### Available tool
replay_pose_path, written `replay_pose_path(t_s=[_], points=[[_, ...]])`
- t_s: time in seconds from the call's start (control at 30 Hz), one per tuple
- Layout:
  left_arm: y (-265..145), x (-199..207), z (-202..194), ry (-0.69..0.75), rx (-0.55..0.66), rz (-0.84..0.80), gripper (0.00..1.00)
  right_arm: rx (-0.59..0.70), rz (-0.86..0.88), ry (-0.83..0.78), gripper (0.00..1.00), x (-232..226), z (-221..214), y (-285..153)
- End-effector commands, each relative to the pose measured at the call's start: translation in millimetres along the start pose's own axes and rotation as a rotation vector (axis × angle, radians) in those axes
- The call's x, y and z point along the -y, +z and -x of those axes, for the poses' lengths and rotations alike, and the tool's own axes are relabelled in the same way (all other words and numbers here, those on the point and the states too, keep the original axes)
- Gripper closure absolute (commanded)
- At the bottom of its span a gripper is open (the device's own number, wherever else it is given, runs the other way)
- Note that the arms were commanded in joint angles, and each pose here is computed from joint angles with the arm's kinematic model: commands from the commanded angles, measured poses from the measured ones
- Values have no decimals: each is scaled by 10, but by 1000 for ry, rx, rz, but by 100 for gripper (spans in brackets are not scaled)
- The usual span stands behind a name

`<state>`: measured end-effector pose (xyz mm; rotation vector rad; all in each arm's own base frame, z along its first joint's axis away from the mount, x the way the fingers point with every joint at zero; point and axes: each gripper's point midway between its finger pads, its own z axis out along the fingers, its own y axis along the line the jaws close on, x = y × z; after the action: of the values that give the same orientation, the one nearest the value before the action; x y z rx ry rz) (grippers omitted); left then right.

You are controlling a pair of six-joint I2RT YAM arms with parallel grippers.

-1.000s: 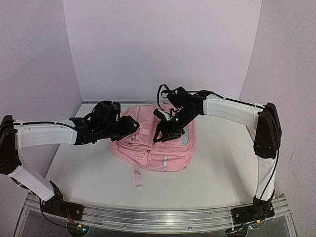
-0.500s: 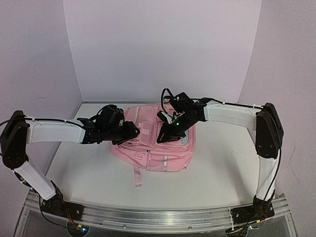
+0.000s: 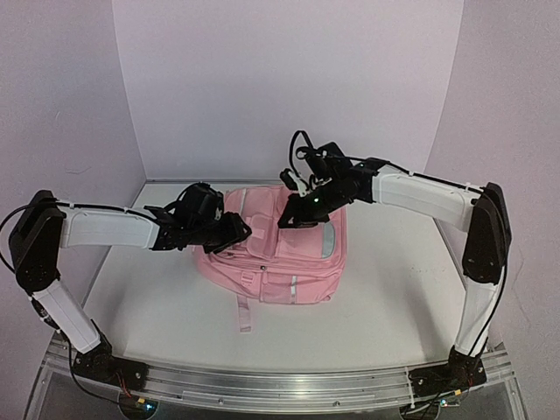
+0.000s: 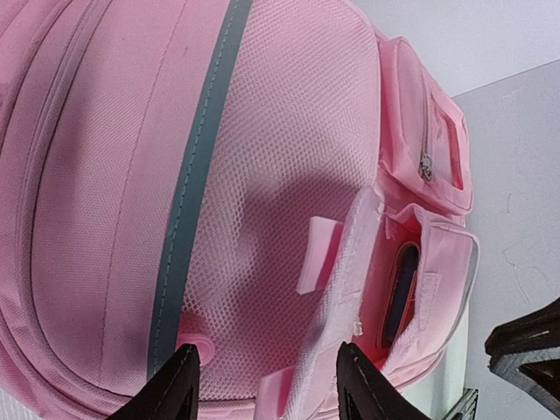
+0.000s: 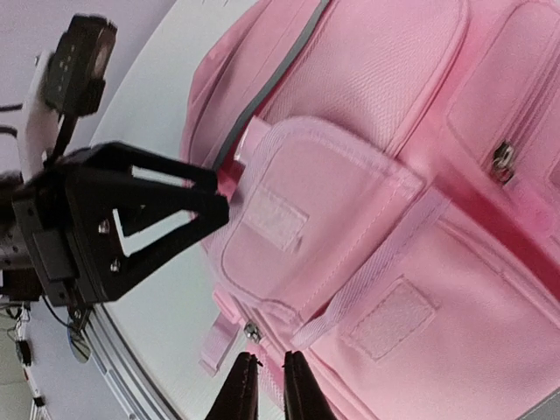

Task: Pack the student bag
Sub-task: Adjust the student bag at the center of the board.

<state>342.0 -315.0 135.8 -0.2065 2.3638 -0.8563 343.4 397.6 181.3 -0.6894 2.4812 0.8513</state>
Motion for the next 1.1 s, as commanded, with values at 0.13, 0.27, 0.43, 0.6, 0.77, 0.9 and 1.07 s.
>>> replay_pose_path(t_s=[0.13,0.27,0.43,0.6,0.77,0.9,1.07], points=[[21,260,212,-4,39,-66,47,-79,-105,43,98,392,-263,405],[87,306,161,-3,4,-84,48,-124,-108,42,97,468,-402,539],[99,422,189,-2,8,-136,51,-150,-79,29,87,422,-500,544],[62,606,207,17,6,-226,67,-169,-67,24,84,402,-579,550],[113,721,205,29,-12,-271,91,-119,-4,-23,78,208,-387,320],[130,754,190,20,-20,-291,99,30,28,-89,64,75,57,-265],[120,738,186,13,-15,-291,89,93,44,-59,52,213,210,-747]])
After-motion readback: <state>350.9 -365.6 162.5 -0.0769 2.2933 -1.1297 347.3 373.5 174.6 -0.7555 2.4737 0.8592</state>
